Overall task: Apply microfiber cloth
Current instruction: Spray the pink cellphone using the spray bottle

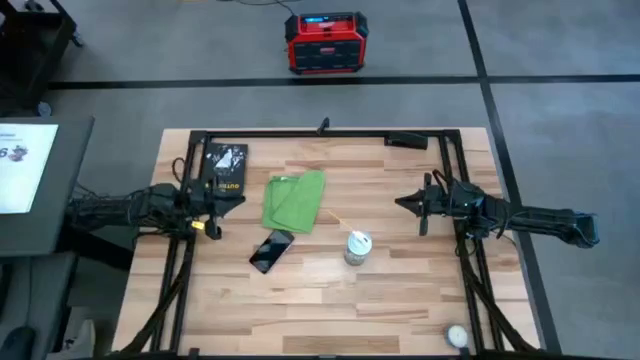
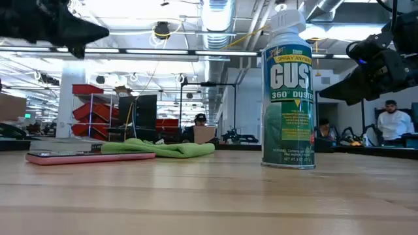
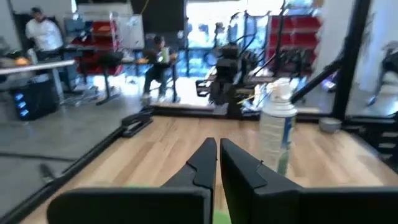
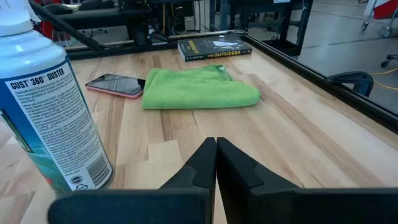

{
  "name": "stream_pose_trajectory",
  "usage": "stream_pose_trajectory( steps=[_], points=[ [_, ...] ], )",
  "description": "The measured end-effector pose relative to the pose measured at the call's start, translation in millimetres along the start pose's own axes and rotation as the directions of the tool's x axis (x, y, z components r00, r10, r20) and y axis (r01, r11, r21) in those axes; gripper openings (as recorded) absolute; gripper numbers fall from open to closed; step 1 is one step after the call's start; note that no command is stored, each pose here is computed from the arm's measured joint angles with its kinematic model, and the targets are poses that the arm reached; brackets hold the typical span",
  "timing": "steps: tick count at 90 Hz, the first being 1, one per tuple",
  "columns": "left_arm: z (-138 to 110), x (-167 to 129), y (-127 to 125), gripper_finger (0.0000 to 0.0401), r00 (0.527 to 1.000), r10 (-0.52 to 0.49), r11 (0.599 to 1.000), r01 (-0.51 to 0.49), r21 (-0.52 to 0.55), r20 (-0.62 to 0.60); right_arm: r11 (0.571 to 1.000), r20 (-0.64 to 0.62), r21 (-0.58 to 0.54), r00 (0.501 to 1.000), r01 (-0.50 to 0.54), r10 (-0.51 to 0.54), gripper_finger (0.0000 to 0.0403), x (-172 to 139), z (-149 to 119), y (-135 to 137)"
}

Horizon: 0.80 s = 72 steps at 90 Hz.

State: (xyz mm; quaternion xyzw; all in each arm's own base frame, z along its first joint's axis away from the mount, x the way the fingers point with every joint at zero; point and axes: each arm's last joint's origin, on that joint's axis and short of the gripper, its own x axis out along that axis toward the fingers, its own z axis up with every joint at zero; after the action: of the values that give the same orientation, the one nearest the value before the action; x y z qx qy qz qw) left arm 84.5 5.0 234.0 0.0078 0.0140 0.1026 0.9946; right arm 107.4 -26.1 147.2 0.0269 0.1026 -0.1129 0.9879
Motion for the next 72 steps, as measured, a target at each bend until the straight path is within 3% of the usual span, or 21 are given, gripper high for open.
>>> stream_pose_trajectory(
  steps=[16,29,51,72],
  points=[
    [38,5,0,0.0000,0.989,0.011,1.000,-0.011,0.000,-0.145,1.000,0.000,0.000,1.000,0.000,0.000,0.0000,0,0,0],
    [52,23,-4,0.0000,0.954,0.024,1.000,-0.025,0.002,-0.300,1.000,0.000,0.000,1.000,0.000,0.000,0.0000,0,0,0],
    [32,59,-12,0.0000,0.846,0.046,0.999,-0.025,0.047,-0.532,1.000,0.000,0.000,1.000,0.000,0.000,0.0000,0,0,0],
    [16,73,-17,0.0000,0.766,0.012,1.000,-0.023,-0.008,-0.643,1.000,0.000,0.000,1.000,0.000,0.000,0.0000,0,0,0]
  ],
)
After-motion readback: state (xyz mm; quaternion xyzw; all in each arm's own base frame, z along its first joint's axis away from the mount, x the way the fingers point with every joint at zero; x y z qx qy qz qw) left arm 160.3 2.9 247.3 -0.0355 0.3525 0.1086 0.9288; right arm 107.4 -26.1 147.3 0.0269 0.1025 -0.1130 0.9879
